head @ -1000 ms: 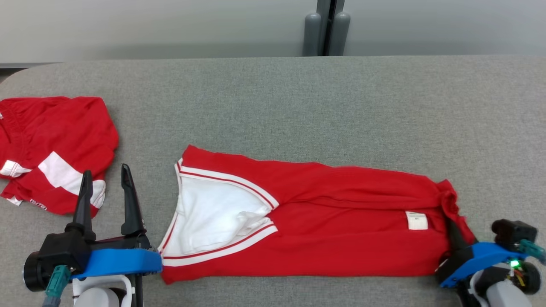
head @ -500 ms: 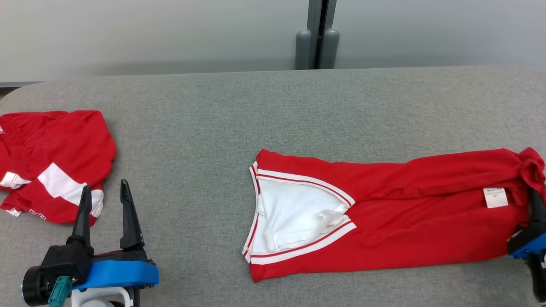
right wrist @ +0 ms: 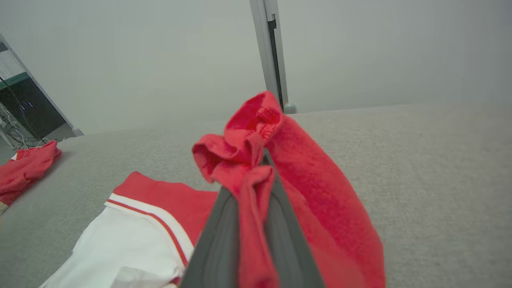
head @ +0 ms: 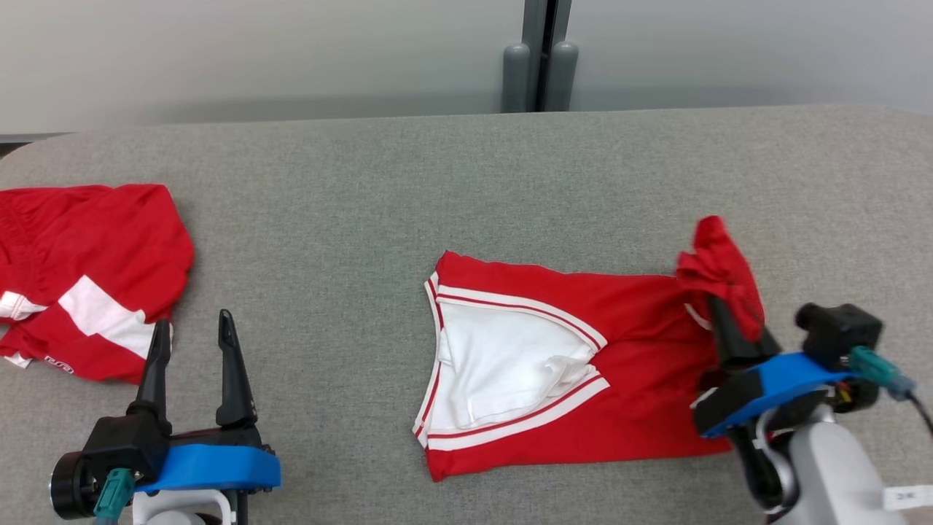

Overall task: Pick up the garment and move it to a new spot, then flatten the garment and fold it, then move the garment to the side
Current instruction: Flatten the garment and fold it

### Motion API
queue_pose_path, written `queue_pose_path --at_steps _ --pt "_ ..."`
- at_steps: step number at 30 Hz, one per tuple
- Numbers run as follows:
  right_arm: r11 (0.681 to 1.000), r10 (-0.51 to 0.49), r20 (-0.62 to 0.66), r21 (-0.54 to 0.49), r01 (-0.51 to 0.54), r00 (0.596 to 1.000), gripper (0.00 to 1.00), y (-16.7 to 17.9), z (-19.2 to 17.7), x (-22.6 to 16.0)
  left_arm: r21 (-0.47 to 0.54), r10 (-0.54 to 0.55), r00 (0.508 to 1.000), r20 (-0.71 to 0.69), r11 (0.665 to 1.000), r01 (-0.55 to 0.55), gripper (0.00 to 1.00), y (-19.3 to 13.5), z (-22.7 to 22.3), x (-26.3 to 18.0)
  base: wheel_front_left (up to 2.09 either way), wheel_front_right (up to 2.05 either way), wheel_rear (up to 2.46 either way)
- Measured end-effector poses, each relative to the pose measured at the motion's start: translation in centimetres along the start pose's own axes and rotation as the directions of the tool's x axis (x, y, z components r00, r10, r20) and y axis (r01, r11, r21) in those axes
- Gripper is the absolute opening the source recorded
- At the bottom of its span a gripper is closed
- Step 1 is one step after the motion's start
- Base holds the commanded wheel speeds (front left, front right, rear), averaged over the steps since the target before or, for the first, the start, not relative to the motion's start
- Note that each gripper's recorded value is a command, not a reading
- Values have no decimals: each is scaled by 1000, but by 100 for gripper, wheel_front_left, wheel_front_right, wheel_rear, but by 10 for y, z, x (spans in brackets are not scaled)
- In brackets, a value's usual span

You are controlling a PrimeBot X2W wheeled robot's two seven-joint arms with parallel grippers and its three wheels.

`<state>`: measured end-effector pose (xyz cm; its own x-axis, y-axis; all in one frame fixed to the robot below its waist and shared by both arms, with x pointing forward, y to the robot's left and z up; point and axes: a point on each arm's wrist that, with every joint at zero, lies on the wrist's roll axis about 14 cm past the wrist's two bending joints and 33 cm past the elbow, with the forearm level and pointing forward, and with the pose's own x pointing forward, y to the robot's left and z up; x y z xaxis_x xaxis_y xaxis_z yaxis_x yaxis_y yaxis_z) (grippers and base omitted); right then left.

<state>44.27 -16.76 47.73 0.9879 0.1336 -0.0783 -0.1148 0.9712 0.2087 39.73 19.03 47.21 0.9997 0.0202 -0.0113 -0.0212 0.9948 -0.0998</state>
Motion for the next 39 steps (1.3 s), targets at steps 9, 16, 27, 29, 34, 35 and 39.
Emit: queue_pose_path --at_steps 9,16,27,29,34,35,39 --pt "977 210 -44 32 -209 977 0 85 -19 19 -8 6 1000 -9 1000 -6 100 2 -3 3 0 0 0" --pt "934 351 -53 97 -345 935 0 137 -28 31 -13 10 1000 -19 1000 -10 100 3 -6 4 0 0 0" --pt "892 447 -133 138 -430 885 100 174 -58 31 -27 39 999 -28 999 -39 100 10 -7 -1 0 0 0" --pt "890 452 -140 143 -434 881 100 175 -61 29 -28 40 999 -25 999 -40 100 10 -6 -1 0 0 0" --pt "890 453 -108 115 -442 885 100 174 -51 26 -32 33 999 -21 999 -34 100 6 -5 -1 0 0 0" --pt "891 451 -95 104 -442 887 100 173 -47 26 -33 29 999 -21 999 -30 100 5 -5 -1 0 0 0" --pt "911 412 -16 45 -411 911 100 158 -22 28 -36 8 1000 -8 999 -8 100 -2 -1 2 0 0 0"
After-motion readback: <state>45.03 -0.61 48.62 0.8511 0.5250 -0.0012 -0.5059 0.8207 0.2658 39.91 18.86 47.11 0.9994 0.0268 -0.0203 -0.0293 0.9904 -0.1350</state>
